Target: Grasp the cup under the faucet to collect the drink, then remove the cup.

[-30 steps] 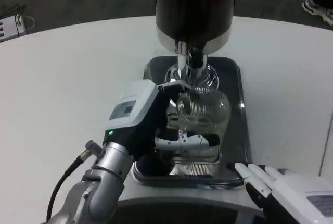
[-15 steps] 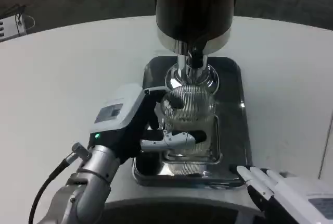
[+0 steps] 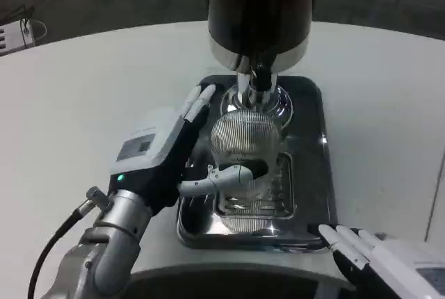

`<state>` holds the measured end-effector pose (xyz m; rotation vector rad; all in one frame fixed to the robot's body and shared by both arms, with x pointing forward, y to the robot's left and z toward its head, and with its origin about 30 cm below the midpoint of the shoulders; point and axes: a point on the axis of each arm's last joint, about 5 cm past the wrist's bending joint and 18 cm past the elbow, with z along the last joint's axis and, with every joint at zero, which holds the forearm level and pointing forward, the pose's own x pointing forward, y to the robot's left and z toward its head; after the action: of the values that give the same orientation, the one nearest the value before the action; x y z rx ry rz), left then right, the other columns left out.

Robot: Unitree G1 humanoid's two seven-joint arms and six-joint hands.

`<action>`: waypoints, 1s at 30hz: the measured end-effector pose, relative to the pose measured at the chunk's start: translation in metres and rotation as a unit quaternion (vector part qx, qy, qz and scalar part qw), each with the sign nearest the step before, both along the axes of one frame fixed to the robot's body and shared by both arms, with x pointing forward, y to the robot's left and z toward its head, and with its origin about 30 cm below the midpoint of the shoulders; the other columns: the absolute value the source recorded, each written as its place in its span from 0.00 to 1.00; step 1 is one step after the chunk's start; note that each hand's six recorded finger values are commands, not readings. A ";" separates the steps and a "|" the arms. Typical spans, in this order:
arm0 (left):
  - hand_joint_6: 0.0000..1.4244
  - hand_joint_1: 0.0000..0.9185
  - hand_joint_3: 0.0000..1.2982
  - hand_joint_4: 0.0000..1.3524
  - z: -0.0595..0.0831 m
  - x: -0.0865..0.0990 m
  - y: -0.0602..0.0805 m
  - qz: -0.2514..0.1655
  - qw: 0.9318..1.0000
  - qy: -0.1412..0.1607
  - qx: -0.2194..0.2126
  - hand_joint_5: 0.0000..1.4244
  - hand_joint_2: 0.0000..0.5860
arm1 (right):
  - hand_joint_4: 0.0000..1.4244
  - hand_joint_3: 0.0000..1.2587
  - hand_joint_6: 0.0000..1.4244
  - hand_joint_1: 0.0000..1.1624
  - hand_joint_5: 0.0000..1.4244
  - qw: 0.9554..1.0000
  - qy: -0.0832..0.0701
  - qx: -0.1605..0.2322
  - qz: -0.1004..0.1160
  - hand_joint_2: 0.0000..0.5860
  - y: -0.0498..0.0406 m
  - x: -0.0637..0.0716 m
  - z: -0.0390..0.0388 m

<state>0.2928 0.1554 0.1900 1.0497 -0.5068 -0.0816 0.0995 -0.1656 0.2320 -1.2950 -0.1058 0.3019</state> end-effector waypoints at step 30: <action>0.28 0.00 0.20 0.19 0.049 -0.040 0.041 -0.205 0.938 -0.126 -0.251 0.27 0.07 | 0.00 0.00 0.00 0.53 0.00 1.000 0.001 -0.005 0.000 0.76 -0.0020 -0.004 -0.0037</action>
<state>0.2526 0.1963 0.2392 0.4410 -0.9224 -0.1765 0.0954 -0.1675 0.2283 -1.3042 -0.1035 0.3046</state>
